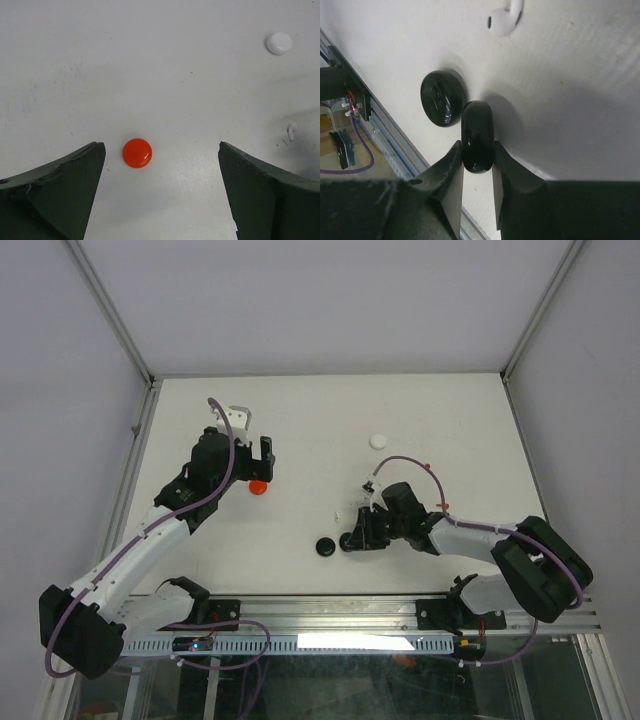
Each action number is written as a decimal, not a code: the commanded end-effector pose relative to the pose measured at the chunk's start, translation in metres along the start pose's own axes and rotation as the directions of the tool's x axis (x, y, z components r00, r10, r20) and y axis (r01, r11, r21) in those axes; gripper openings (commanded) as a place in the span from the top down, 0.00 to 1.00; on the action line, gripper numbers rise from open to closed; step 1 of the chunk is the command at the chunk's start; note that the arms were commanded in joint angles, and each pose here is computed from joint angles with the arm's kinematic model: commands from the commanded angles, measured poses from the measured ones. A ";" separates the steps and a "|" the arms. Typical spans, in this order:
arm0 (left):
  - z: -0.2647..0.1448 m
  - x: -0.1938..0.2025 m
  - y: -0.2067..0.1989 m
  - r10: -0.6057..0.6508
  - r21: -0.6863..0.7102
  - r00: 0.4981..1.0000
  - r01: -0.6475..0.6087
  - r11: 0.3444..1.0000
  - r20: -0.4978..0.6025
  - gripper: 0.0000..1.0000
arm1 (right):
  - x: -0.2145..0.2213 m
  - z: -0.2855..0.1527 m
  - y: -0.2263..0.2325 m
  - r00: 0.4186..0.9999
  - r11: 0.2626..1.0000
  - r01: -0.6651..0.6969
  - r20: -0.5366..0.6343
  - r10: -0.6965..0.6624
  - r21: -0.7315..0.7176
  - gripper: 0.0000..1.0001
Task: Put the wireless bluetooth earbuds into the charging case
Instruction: Place the charging case at the center of the board, then pick up the charging case at the center of the board.
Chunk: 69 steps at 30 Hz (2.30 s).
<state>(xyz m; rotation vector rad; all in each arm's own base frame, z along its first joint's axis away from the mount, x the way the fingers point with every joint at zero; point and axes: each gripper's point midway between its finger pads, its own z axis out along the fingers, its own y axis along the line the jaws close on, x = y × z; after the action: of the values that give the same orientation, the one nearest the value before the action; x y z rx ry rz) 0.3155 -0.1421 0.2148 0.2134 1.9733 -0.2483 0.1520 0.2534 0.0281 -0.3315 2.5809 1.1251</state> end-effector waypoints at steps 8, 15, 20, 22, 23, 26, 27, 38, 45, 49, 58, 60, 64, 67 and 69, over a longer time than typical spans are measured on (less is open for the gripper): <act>-0.008 -0.014 0.009 0.012 -0.028 0.998 -0.011 1.000 0.060 0.01 | -0.021 0.004 0.020 1.000 1.000 0.003 0.018 -0.004 0.019 0.61; -0.008 -0.013 0.009 0.014 -0.026 0.998 -0.013 1.000 0.058 0.01 | -0.026 -0.014 0.010 0.998 0.989 0.058 0.022 -0.062 0.134 0.37; -0.009 -0.014 0.008 0.006 -0.021 0.998 -0.005 1.000 0.064 0.01 | -0.047 -0.036 0.007 0.983 0.960 0.145 0.071 -0.167 0.240 0.33; -0.010 -0.015 0.008 0.000 -0.021 0.998 0.001 1.000 0.067 0.01 | -0.064 -0.046 0.004 0.969 0.938 0.179 0.110 -0.220 0.297 0.32; -0.010 -0.015 0.008 -0.002 -0.022 0.998 0.004 1.000 0.067 0.01 | -0.074 -0.052 0.003 0.961 0.926 0.186 0.137 -0.242 0.328 0.32; -0.010 -0.016 0.010 -0.010 -0.029 0.998 0.012 1.000 0.068 0.01 | -0.110 -0.071 -0.009 0.929 0.882 0.169 0.227 -0.291 0.440 0.30; -0.010 -0.015 0.010 -0.011 -0.030 0.998 0.013 0.999 0.067 0.01 | -0.123 -0.077 -0.013 0.917 0.867 0.155 0.258 -0.305 0.473 0.30; -0.009 -0.014 0.010 -0.014 -0.022 0.998 0.016 1.000 0.060 0.01 | -0.235 -0.101 -0.046 0.772 0.783 0.098 0.450 -0.449 0.614 0.29; -0.007 -0.011 0.007 -0.011 -0.003 0.999 0.011 1.000 0.044 0.01 | -0.279 -0.085 -0.070 0.751 0.769 0.204 0.407 -0.520 0.606 0.31; -0.007 -0.011 0.009 -0.007 -0.009 0.999 0.008 1.000 0.038 0.01 | -0.298 -0.075 -0.090 0.772 0.784 0.143 0.428 -0.470 0.604 0.32; -0.005 -0.009 0.007 -0.012 0.003 1.000 0.012 1.000 0.029 0.01 | -0.322 -0.033 -0.118 0.811 0.787 0.128 0.393 -0.434 0.604 0.32; -0.006 -0.010 0.007 -0.013 0.004 0.999 0.013 1.000 0.032 0.01 | -0.325 -0.028 -0.123 0.816 0.782 0.121 0.387 -0.429 0.612 0.33; -0.007 -0.011 0.002 -0.014 0.037 0.999 0.013 0.999 0.031 0.01 | -0.324 -0.018 -0.137 0.838 0.768 0.105 0.361 -0.411 0.631 0.36; -0.007 -0.010 -0.001 -0.018 0.051 0.999 0.016 0.999 0.029 0.01 | -0.321 -0.009 -0.142 0.862 0.775 0.105 0.332 -0.383 0.623 0.38; -0.007 -0.010 -0.001 -0.017 0.054 0.999 0.016 0.998 0.028 0.01 | -0.318 -0.003 -0.145 0.877 0.782 0.100 0.317 -0.362 0.616 0.40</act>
<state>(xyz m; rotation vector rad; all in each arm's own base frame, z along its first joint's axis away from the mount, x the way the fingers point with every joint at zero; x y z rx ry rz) 0.3093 -0.1386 0.2134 0.2259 1.9836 -0.2767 0.4792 0.1747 0.0382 -0.2373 2.2740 0.2089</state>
